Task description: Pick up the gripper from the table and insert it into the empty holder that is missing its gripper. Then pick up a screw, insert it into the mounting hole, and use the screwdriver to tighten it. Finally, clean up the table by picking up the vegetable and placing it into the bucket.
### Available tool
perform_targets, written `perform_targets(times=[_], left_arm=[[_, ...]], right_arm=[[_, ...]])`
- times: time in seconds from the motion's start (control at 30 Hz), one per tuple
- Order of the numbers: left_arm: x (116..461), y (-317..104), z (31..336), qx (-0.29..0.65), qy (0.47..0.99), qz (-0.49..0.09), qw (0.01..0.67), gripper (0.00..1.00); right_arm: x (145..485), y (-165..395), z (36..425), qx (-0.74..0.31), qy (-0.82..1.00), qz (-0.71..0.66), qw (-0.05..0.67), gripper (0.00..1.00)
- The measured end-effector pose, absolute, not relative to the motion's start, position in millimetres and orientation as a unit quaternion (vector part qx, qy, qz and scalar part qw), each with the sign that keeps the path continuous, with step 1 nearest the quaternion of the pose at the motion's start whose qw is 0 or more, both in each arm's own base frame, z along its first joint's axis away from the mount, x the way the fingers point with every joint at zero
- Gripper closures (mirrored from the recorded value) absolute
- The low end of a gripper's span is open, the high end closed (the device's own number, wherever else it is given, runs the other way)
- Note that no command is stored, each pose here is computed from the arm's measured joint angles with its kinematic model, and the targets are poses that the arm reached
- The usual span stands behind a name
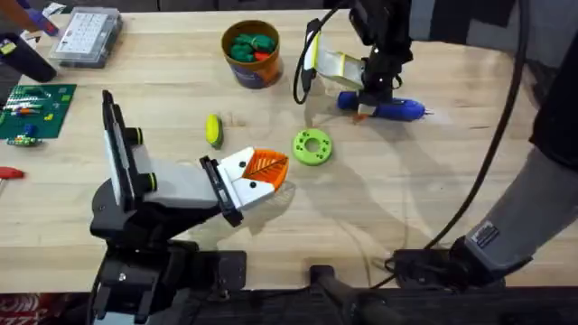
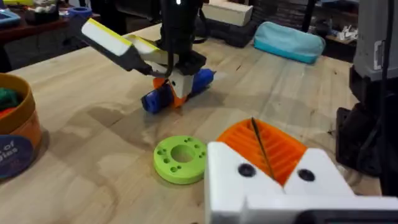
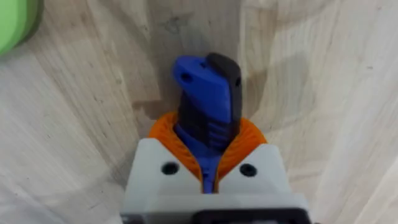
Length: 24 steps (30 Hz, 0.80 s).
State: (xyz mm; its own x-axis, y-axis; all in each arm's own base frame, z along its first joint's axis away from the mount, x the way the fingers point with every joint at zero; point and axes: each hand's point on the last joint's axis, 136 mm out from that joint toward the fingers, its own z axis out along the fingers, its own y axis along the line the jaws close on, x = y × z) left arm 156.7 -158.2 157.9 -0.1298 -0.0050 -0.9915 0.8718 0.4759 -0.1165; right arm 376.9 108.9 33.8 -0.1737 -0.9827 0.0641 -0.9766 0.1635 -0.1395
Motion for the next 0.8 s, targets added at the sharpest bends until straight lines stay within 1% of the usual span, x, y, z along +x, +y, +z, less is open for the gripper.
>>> perform_targets(times=[0.03,0.07,0.1,0.13,0.2,0.23,0.27,0.4,0.6,0.8], left_arm=[[157,-158,158,0.337,0.644,-0.385,0.569,0.915],[157,-158,158,0.336,0.645,-0.385,0.568,0.732],[157,-158,158,0.335,0.645,-0.385,0.568,0.603],[157,-158,158,0.335,0.645,-0.385,0.569,0.427],[157,-158,158,0.335,0.645,-0.385,0.569,0.114],[157,-158,158,0.334,0.646,-0.386,0.568,0.043],[157,-158,158,0.334,0.646,-0.386,0.568,0.024],[158,-158,158,0.333,0.646,-0.385,0.568,0.016],[158,-158,158,0.333,0.646,-0.385,0.569,0.015],[158,-158,158,0.333,0.646,-0.385,0.569,0.014]], right_arm=[[377,109,34,-0.641,0.764,-0.075,0.020,0.853],[377,108,35,-0.638,0.766,-0.076,0.020,0.744],[378,108,36,-0.636,0.768,-0.077,0.022,0.592],[380,109,37,-0.632,0.770,-0.079,0.026,0.458],[382,109,41,-0.622,0.779,-0.081,0.032,0.142],[381,109,43,-0.618,0.781,-0.081,0.034,0.045],[382,109,46,-0.614,0.784,-0.082,0.038,0.016],[384,111,69,-0.595,0.796,-0.090,0.068,0.006],[381,123,130,-0.544,0.820,-0.101,0.149,0.005],[365,141,183,-0.500,0.832,-0.093,0.222,0.005]])
